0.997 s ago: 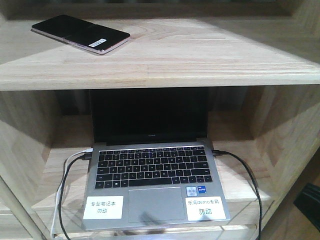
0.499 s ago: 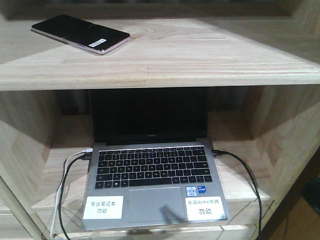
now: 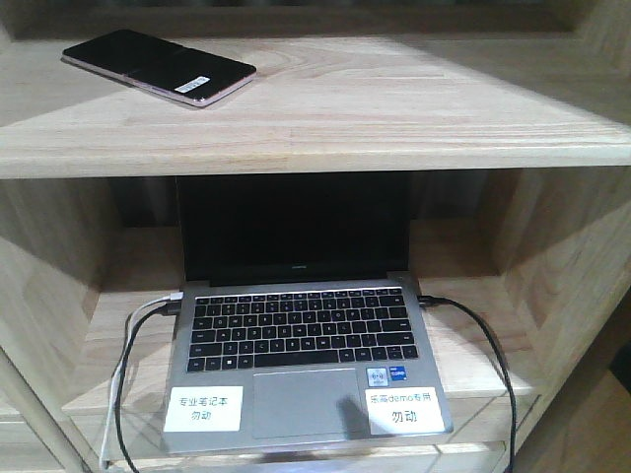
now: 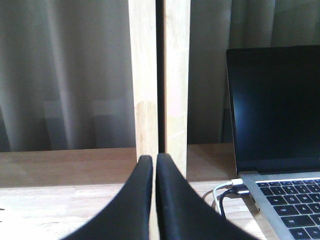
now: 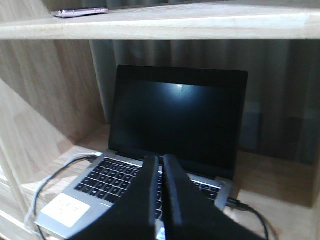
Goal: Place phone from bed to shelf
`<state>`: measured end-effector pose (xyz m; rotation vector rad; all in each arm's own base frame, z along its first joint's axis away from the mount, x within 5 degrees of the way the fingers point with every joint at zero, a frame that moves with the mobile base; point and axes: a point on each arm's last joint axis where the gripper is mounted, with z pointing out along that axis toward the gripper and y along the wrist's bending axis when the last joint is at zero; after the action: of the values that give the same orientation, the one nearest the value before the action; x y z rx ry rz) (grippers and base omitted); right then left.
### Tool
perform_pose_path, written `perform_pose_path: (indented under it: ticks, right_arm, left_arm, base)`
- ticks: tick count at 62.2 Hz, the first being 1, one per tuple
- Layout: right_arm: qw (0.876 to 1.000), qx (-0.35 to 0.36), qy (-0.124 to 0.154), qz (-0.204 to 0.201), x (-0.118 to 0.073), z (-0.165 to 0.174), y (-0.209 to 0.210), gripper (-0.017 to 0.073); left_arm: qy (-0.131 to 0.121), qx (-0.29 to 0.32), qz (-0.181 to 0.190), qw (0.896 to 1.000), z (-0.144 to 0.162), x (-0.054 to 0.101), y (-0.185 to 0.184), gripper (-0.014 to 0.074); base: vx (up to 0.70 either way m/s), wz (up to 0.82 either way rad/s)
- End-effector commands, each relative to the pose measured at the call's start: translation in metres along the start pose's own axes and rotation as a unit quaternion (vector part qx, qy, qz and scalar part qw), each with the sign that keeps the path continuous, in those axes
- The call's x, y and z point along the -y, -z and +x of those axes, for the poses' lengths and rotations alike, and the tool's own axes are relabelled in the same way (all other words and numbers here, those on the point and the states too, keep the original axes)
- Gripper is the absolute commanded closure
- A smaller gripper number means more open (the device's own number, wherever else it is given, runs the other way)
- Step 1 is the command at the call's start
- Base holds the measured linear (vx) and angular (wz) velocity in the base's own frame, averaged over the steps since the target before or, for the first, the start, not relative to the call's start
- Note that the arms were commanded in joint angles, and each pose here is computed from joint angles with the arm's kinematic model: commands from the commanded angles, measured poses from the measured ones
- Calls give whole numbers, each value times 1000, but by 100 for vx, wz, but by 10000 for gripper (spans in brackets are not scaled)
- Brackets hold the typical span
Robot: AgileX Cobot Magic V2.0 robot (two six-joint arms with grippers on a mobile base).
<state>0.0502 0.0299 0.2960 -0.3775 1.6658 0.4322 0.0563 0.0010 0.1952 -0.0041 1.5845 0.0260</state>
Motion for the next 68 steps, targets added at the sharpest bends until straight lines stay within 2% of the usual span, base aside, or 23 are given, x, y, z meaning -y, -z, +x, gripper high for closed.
perform_pose_path:
  ticks: [1,9,21,35,45,59,68]
  right_arm:
    - [999,33,25,27,3,-12,1,564]
    - [997,26,30,71,9,-5,1,564]
    - [990,21,22,138,16,27,4,564]
    - [976,36,44,211,21,49,12,564]
    - [973,43,43,223,26,69,6,564]
    - [970,78,14,231,33,97,-4,564]
    - [969,78,23,232,33,97,-3,564]
  left_arm:
    - [9,52,-3,999,-15,-1,2,592]
    - [9,52,-3,999,-15,-1,2,592]
    - [9,52,-3,999,-15,-1,2,592]
    - [9,52,-3,999,-15,-1,2,592]
    - [9,52,-3,999,-15,-1,2,592]
    - [9,52,-3,999,-15,-1,2,592]
    - [9,52,-3,999,-15,-1,2,592]
  base:
    - [0,0]
    - [0,0]
    - [0,0]
    - [0,0]
    - [0,0]
    - [0,0]
    - [0,0]
